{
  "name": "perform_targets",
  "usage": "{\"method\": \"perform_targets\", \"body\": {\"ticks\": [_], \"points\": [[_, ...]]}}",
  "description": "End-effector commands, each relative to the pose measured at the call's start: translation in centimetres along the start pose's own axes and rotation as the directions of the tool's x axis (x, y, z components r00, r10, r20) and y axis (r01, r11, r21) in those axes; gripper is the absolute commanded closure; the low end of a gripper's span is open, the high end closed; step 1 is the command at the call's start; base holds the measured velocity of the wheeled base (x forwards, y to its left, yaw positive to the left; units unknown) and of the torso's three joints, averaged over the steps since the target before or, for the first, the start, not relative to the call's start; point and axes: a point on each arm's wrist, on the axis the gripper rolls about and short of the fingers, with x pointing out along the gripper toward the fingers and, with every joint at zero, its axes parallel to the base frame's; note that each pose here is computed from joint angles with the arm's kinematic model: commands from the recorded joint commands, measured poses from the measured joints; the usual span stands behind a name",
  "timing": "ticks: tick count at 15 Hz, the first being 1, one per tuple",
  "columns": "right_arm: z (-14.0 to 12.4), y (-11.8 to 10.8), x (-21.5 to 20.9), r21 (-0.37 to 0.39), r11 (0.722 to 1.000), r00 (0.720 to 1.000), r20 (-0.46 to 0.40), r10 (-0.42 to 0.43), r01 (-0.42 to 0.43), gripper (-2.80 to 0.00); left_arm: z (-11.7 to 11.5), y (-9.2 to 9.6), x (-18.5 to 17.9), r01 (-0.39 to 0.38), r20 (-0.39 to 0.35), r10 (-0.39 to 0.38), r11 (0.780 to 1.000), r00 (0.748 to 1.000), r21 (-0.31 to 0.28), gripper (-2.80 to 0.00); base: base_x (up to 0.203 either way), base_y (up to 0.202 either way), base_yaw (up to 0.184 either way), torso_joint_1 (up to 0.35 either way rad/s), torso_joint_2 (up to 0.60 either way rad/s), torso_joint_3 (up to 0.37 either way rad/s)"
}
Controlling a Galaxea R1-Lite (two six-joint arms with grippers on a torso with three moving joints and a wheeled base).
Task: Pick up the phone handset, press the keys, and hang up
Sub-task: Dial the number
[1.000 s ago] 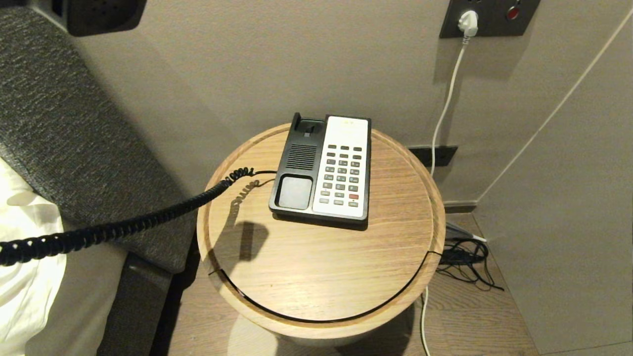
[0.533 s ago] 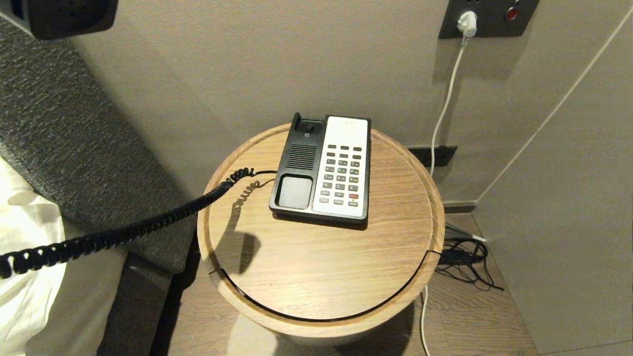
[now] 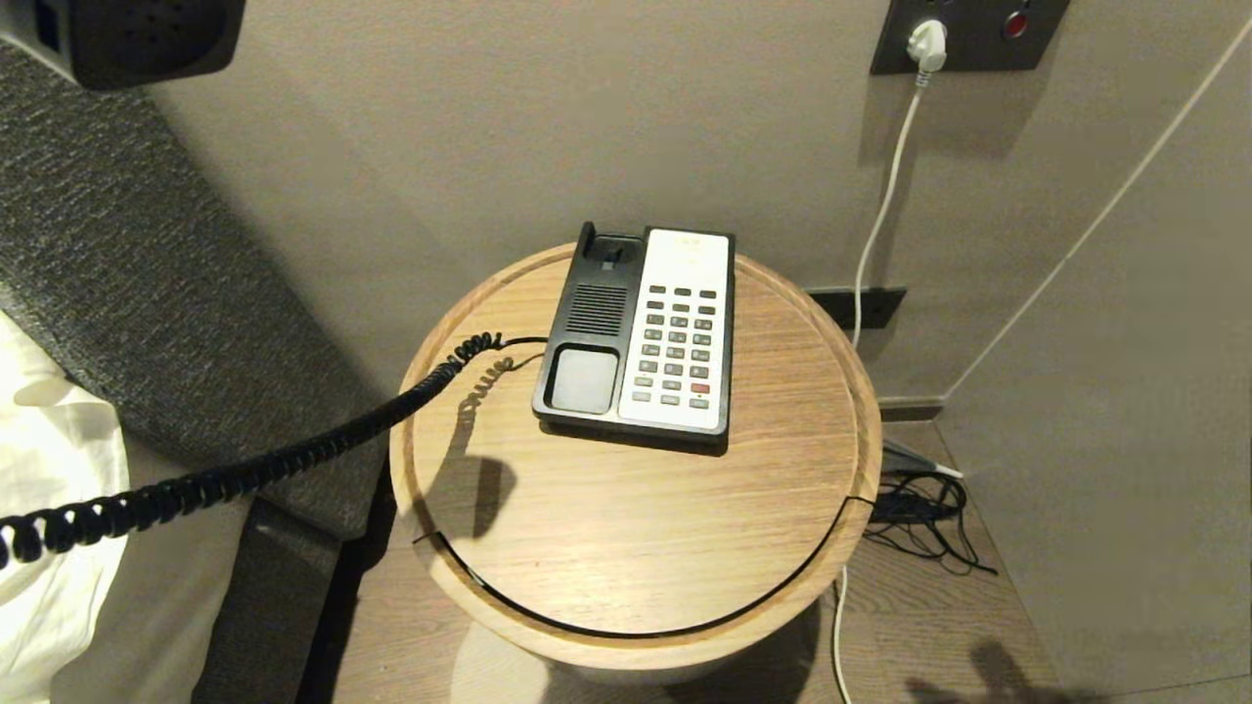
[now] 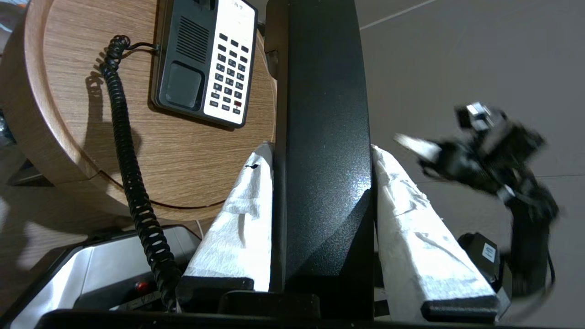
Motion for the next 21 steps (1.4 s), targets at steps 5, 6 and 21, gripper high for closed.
{"method": "perform_targets", "body": {"ticks": [5,6,21], "points": [[0.3,5.7,13.0,-0.184,0.982,0.987,-0.162,0.009,-0.039,0.00,-0.2,0.3,0.1,-0.023,-0.005,0.023,1.000,1.000,-0.006,0.00,0.000,0.000,0.000,0.000,0.00,0.000],[0.7,6.1,15.1,-0.186,0.983,0.993,-0.113,-0.018,-0.003,0.00,-0.3,0.4,0.1,-0.029,-0.003,0.029,1.000,1.000,-0.006,0.00,0.000,0.000,0.000,0.000,0.00,0.000],[0.7,6.9,26.8,-0.150,0.971,0.982,0.003,-0.191,0.189,0.00,-0.5,0.6,0.2,-0.044,-0.002,0.044,0.999,0.999,-0.001,0.00,0.000,0.000,0.000,0.000,0.00,0.000]]}}
